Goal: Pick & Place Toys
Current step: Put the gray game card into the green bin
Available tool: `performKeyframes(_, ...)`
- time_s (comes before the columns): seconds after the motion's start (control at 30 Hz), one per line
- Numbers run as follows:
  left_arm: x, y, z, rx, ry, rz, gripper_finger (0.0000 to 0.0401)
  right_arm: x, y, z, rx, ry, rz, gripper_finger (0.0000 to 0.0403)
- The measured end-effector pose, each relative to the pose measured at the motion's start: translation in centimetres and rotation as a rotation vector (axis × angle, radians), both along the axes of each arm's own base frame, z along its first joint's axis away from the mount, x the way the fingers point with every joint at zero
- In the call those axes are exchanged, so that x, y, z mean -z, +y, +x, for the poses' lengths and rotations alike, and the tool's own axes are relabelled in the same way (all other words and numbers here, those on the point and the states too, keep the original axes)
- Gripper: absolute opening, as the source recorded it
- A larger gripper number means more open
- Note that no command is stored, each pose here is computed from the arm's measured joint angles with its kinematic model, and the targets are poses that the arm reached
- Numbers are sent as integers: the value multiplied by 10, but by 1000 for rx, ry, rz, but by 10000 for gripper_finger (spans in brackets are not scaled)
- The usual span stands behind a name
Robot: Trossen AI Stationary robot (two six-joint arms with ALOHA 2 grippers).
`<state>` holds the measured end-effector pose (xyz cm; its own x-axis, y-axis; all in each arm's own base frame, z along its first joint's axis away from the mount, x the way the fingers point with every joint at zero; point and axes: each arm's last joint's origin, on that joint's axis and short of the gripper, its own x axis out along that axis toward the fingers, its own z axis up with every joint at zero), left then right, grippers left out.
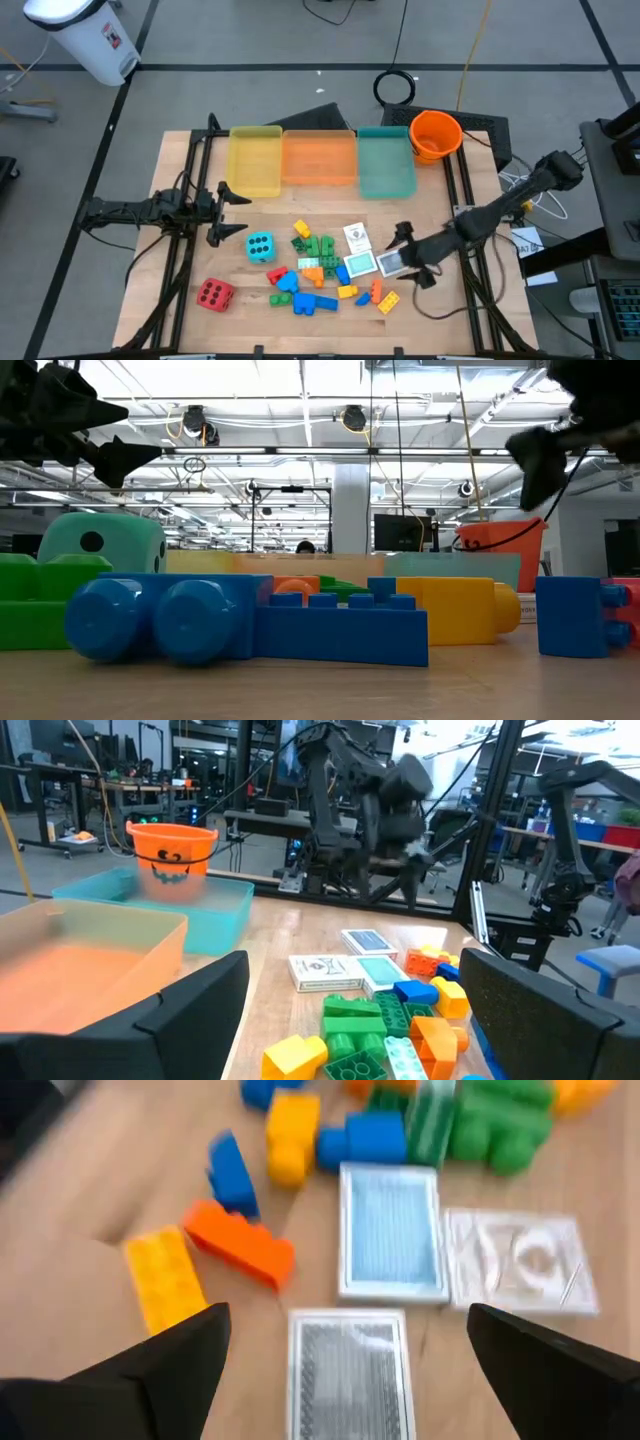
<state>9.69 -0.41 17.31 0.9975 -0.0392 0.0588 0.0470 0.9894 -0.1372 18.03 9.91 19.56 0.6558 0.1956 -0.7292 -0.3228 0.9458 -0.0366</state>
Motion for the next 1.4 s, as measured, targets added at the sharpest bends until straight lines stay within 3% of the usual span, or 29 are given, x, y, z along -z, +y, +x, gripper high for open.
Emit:
performKeyframes(0.13,0,0,0,1,0,0,365,26,3,9,-1,116,-105,378)
performKeyframes(0.33,0,0,0,3,0,0,365,54,4,17,10,239,-172,377)
performKeyframes(0.63,0,0,0,3,1,0,365,64,-3,23,14,332,-113,376)
performKeyframes(0.77,0,0,0,3,1,0,365,58,-9,22,81,327,-68,352)
performKeyframes(1.0,0,0,0,3,0,0,365,39,-20,21,147,254,-2,253)
performKeyframes(1.27,-1,0,0,3,-5,0,365,12,-27,17,190,110,87,225)
performKeyframes(1.4,-1,0,0,3,-5,0,365,-7,-43,19,370,-85,13,214)
